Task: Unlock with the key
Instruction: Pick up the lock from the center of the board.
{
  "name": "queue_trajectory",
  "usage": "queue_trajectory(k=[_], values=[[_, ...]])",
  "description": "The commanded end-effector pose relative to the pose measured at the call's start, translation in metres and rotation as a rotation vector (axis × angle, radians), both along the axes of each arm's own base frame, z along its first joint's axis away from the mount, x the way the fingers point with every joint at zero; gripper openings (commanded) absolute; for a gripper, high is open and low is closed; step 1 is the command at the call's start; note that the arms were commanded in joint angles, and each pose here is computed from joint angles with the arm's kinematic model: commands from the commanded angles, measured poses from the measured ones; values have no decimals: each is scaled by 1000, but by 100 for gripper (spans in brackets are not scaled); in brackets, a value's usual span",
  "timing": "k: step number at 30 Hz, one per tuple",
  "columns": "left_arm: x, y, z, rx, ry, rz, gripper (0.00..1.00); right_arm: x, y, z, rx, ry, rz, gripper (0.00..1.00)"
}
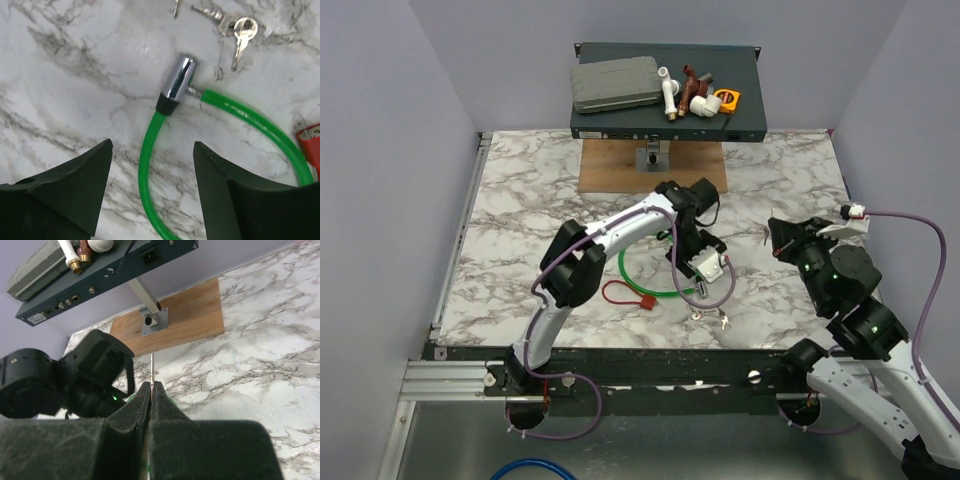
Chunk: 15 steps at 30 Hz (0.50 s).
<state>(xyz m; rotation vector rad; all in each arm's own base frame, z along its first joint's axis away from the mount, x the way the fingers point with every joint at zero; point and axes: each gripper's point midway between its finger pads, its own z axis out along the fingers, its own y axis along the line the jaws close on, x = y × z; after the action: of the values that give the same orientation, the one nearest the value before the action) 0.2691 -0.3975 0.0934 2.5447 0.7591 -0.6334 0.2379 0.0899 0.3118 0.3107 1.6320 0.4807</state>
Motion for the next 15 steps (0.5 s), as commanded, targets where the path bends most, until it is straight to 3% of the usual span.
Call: queue_trajectory(k=[1,9,15], values=[[-29,-1,-24,106,47,-22,64,-6,-11,16,4,-21,-31,1],[-15,4,-50,213,-6,60,63,-13,-14,30,14,-53,-15,1],[-12,-1,-56,209,-34,49,57,-19,-16,37,35,-68,-13,1]])
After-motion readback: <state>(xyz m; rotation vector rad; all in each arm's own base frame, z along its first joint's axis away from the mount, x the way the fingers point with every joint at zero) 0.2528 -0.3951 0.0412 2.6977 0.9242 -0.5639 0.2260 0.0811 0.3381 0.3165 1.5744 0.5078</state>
